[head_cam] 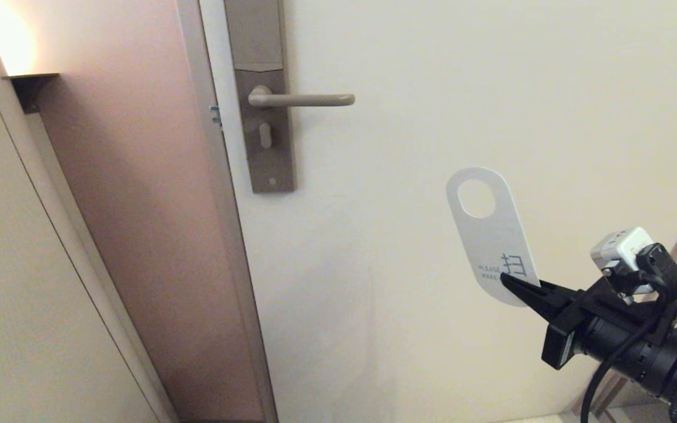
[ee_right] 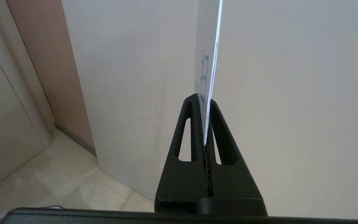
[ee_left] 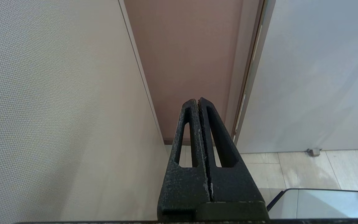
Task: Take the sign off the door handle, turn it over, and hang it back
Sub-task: Hang the sign back with the other side facing out
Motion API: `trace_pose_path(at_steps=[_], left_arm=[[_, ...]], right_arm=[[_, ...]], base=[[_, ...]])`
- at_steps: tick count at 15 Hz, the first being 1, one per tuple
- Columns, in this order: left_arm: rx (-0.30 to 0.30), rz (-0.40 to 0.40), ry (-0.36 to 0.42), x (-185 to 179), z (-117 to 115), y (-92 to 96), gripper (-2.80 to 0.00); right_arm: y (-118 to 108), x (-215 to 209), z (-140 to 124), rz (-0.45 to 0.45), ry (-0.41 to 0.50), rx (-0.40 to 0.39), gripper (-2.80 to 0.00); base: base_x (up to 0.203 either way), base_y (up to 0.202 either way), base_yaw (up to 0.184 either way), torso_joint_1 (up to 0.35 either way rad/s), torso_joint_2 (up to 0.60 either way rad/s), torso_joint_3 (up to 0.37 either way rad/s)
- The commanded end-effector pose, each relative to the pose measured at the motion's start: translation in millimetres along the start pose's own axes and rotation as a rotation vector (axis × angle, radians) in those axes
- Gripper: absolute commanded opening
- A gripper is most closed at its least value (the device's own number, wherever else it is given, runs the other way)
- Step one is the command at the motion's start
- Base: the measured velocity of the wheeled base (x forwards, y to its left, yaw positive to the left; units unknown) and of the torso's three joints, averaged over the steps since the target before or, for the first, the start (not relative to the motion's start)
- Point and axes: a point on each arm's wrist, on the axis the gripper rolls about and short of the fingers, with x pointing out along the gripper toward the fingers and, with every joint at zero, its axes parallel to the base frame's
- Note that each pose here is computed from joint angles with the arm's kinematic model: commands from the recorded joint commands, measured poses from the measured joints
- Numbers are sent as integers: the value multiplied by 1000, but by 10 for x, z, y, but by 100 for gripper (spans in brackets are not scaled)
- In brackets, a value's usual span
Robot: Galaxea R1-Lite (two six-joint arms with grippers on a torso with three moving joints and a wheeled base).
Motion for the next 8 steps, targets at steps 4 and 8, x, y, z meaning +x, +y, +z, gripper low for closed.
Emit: trace_pose_path(at_steps=[4,8], left_arm=[[1,0,1,1,0,0,-280],[1,0,1,1,0,0,-280]], right_arm=[[-4,41,43,-2,-17,2,-280],[-20,251,175,-38,-95,20,-280]], base=[[0,0,0,0,0,0],[0,0,0,0,0,0]])
